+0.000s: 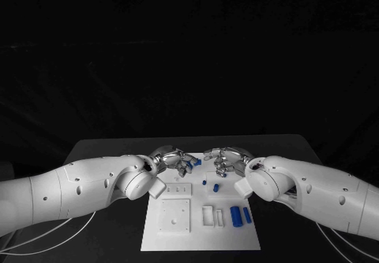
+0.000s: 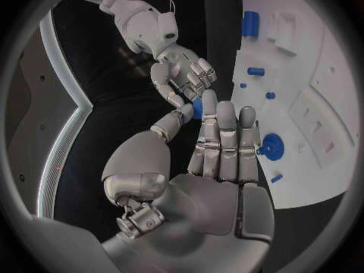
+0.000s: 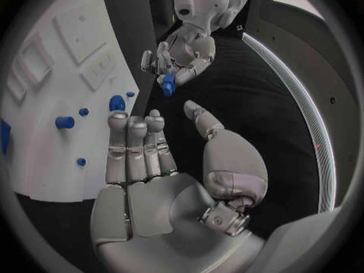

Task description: Assemble the parts on the task board

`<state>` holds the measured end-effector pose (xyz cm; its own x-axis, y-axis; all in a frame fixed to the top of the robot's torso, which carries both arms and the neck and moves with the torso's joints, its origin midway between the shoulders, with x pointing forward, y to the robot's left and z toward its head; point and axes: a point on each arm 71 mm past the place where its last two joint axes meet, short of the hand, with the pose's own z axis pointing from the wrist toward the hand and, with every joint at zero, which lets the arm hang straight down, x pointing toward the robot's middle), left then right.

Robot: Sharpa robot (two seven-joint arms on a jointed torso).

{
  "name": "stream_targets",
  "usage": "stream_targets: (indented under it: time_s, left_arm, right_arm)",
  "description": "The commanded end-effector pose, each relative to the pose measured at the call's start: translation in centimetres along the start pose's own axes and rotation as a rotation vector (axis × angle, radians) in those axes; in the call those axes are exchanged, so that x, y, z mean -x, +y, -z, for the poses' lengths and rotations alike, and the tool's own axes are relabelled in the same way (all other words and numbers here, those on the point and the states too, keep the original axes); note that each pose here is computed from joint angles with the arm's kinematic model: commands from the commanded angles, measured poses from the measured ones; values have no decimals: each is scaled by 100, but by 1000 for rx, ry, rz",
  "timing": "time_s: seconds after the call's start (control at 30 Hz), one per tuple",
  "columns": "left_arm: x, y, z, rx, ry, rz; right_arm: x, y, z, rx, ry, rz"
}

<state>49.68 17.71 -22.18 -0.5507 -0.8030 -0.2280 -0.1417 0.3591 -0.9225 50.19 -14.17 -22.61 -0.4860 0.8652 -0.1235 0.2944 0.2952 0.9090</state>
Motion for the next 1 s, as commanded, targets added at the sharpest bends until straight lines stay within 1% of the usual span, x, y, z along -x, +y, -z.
stream_targets:
  time_s: [0.03, 0.2, 0.3, 0.33, 0.43, 0.57, 0.6, 0.63, 0.73, 0.8, 0.9, 1.0]
  left_arm:
    - [32, 9, 1, 22, -19, -63]
    - [74, 39, 3, 50, -17, -103]
    - [124, 49, 4, 68, -26, -130]
    - [163, 38, 3, 78, -34, -154]
    - [214, 28, 0, 105, -40, -206]
    - [250, 14, 9, 153, -25, -290]
    - [264, 13, 9, 166, -30, -309]
    - [281, 10, 11, 175, -41, -324]
    - [315, 14, 14, 212, -49, -371]
    - [320, 20, 15, 225, -51, -390]
    - [323, 42, 12, 255, -53, -448]
    - [325, 56, 10, 276, -65, -483]
  right_arm:
    - [80, 15, 4, 53, -17, -16]
    - [285, 8, 13, 61, -71, -7]
    - [426, 40, 24, 79, -108, 20]
    - [516, 68, 36, 90, -128, 41]
    - [675, 127, 57, 116, -166, 95]
    - [857, 205, 93, 141, -210, 152]
    - [903, 225, 101, 147, -221, 170]
    - [942, 243, 107, 153, -228, 190]
    - [1073, 316, 119, 175, -243, 253]
    - [1119, 342, 122, 183, -252, 275]
    - [1234, 394, 131, 203, -268, 335]
    - [1305, 420, 126, 217, -283, 358]
